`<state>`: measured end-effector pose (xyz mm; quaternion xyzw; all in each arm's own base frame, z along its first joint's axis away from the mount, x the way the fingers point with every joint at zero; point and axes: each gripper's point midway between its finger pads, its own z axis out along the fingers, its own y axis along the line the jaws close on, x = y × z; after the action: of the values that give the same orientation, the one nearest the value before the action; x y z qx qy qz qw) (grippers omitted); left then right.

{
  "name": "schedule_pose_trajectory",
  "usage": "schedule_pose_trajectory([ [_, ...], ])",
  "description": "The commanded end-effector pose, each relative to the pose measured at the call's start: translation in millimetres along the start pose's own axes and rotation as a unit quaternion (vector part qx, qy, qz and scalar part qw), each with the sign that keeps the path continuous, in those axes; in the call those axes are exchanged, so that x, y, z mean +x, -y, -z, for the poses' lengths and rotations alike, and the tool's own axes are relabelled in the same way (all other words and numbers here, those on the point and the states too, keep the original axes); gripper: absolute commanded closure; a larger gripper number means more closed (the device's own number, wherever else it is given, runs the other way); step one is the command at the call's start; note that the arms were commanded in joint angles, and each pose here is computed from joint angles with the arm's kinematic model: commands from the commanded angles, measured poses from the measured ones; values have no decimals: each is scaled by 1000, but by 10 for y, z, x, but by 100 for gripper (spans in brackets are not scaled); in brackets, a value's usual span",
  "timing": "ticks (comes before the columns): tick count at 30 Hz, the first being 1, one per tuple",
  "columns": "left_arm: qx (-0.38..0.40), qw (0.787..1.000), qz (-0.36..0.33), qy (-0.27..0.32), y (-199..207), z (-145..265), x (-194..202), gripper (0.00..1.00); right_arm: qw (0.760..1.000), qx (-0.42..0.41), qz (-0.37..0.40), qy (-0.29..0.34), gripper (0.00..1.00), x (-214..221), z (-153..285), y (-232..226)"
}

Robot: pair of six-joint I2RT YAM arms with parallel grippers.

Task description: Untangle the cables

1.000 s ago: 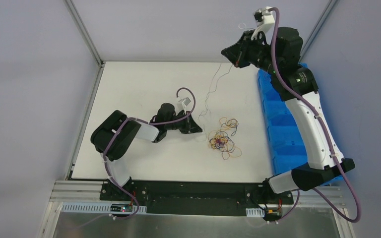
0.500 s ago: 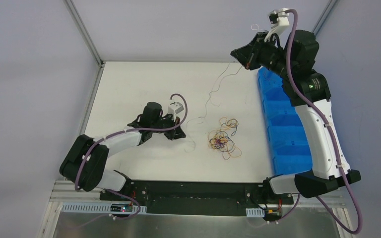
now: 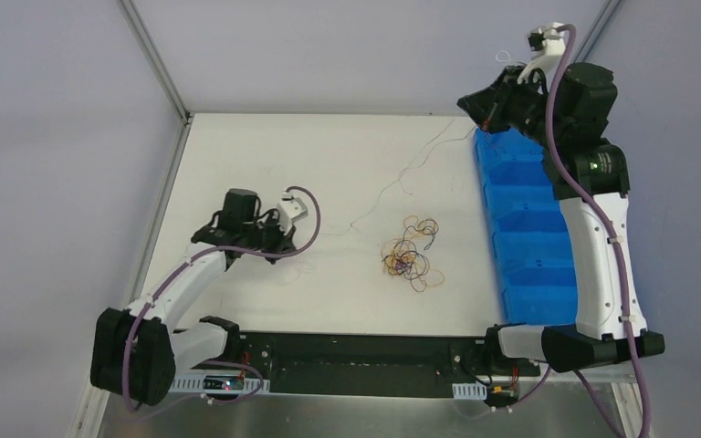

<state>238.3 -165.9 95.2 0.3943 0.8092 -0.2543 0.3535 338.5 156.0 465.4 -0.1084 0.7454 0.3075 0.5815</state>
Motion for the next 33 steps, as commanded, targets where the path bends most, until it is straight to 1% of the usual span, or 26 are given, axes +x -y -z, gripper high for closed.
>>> schedule_pose_trajectory([
  [1, -8, 991, -94, -91, -205, 473, 645, 100, 1000, 10, 21, 7, 100, -31, 356, 119],
  [6, -16, 990, -62, -126, -362, 683, 1008, 100, 999, 30, 14, 6, 100, -8, 476, 325],
  [11, -22, 987, -52, -152, -465, 740, 1256, 100, 998, 63, 26, 8, 100, -18, 538, 556],
  [13, -26, 987, -46, -149, -492, 767, 1274, 100, 998, 62, 20, 10, 100, -43, 553, 598],
  [14, -27, 989, -40, -140, -488, 779, 1225, 100, 999, 51, 12, 3, 100, -17, 541, 576],
  [15, -25, 992, -33, -117, -470, 779, 1097, 100, 999, 33, 3, -7, 100, 25, 531, 512],
  [18, -32, 999, -7, -41, -440, 849, 541, 100, 998, -21, -43, -38, 100, 214, 442, 302],
  [21, -28, 999, 36, 17, -383, 948, -5, 100, 991, -82, -59, -88, 100, 556, 300, -8],
  [23, -27, 997, 65, 45, -348, 1033, -325, 100, 979, -131, -74, -135, 100, 876, 192, -338],
  [24, -27, 995, 73, 55, -336, 1068, -442, 100, 973, -151, -76, -160, 93, 1030, 152, -476],
  [25, -28, 994, 78, 66, -324, 1113, -573, 100, 965, -168, -76, -187, 75, 1180, 128, -593],
  [26, -30, 993, 82, 78, -318, 1161, -696, 100, 956, -183, -66, -218, 54, 1344, 106, -673],
  [27, -34, 992, 84, 89, -311, 1212, -817, 100, 949, -189, -69, -243, 39, 1469, 55, -700],
  [28, -31, 991, 82, 102, -282, 1267, -953, 100, 944, -195, -72, -257, 27, 1532, 27, -732],
  [30, -22, 989, 74, 123, -205, 1354, -1193, 100, 942, -202, -64, -259, 13, 1565, -43, -777],
  [31, -16, 989, 68, 133, -149, 1391, -1320, 100, 944, -209, -51, -250, 10, 1549, -84, -819],
  [33, 3, 987, 58, 148, -13, 1427, -1540, 100, 946, -228, -22, -230, 6, 1508, -176, -938],
])
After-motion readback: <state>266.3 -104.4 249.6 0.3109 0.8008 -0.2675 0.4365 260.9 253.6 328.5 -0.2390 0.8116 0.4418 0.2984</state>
